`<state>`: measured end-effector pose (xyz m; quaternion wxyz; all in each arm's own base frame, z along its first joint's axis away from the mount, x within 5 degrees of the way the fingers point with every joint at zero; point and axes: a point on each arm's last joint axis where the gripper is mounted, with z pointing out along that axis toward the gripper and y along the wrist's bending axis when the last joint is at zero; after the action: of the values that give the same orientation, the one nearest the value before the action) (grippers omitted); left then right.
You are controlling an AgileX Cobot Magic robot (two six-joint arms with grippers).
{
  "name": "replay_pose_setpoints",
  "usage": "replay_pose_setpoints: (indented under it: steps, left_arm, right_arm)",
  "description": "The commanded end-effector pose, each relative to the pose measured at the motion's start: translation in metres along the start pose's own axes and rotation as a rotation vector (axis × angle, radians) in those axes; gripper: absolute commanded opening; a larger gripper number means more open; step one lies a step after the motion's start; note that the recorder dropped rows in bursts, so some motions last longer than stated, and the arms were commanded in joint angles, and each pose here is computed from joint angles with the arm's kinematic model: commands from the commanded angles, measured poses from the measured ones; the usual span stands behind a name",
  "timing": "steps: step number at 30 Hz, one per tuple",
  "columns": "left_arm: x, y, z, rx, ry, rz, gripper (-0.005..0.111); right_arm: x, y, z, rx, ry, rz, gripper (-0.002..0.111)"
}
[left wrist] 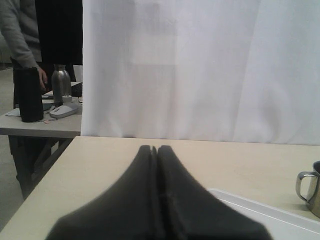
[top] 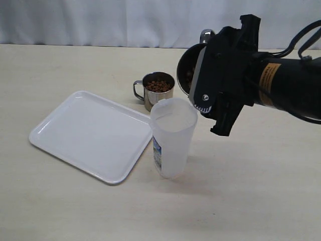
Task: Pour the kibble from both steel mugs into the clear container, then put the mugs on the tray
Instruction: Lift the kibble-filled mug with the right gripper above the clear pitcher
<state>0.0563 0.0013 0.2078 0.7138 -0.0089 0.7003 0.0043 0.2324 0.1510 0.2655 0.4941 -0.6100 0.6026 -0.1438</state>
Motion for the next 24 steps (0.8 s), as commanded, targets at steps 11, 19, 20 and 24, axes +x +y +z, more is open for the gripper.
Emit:
replay_pose_setpoints:
  steps: [11, 19, 20, 24]
  left_arm:
    - [0.0003, -0.0002, 0.0002, 0.002, -0.006, -0.002, 0.000]
    - [0.0003, -0.0002, 0.0002, 0.002, -0.006, -0.002, 0.000]
    - [0.0003, -0.0002, 0.0002, 0.002, -0.006, -0.002, 0.000]
    - [0.0003, -0.0002, 0.0002, 0.002, -0.006, -0.002, 0.000]
  right_arm:
    - [-0.0043, -0.0031, -0.0004, 0.007, -0.025, -0.070, 0.005]
    - [-0.0043, -0.0031, -0.0004, 0.007, -0.025, -0.070, 0.005]
    - [-0.0043, -0.0031, -0.0004, 0.007, -0.025, -0.070, 0.005]
    - [-0.0042, -0.0035, -0.0004, 0.013, -0.023, -0.123, 0.005]
